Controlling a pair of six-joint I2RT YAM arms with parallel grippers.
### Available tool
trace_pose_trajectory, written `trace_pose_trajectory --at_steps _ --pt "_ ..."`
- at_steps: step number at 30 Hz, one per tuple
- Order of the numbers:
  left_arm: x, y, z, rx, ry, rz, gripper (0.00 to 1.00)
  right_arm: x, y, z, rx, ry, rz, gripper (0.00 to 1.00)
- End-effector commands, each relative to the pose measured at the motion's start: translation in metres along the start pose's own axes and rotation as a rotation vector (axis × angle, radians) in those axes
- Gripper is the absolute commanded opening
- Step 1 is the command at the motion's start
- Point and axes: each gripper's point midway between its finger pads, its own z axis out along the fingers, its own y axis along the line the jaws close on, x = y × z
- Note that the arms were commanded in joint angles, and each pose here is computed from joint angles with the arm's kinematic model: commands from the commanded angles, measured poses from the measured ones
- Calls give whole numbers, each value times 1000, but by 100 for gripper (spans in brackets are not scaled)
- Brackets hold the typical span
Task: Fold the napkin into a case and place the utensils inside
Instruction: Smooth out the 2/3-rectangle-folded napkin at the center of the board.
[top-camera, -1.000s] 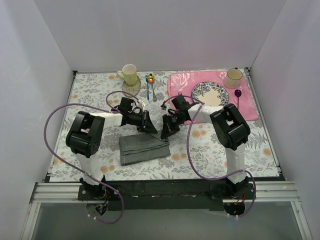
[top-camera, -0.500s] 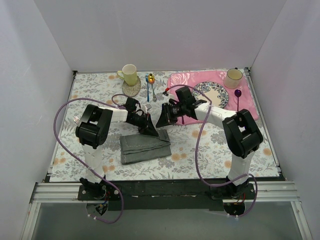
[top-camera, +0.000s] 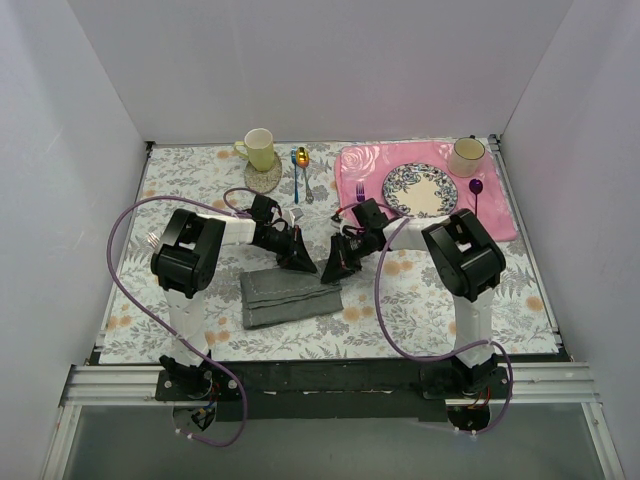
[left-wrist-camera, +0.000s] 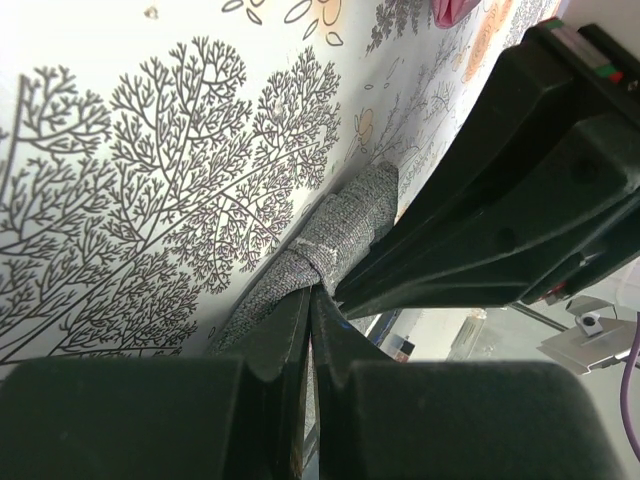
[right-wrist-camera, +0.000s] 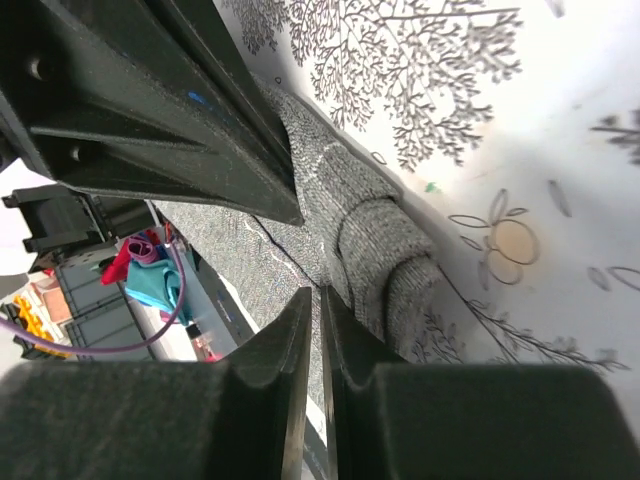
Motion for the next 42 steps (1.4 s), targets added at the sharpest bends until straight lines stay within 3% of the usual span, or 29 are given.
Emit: trace_pose_trajectory --at_steps 1,7,12,27,33,36,42 --pt "-9 36 1 -180 -67 17 0 7 -27 -3 82 31 33 17" --pt "-8 36 1 -177 -64 17 0 -8 38 -31 -68 -28 -97 23" --pt "-8 34 0 -173 -67 23 0 -3 73 -46 -175 -56 -132 37" --pt "-14 31 -8 -158 -71 92 0 23 -37 -2 57 78 77 31" --pt "-26 -32 -49 -20 -133 395 19 24 -32 -8 55 60 72 29" --pt "-13 -60 -78 39 -147 497 20 22 -28 -11 47 44 58 29" --pt "18 -30 -110 75 -45 397 19 21 -31 -9 58 45 59 27"
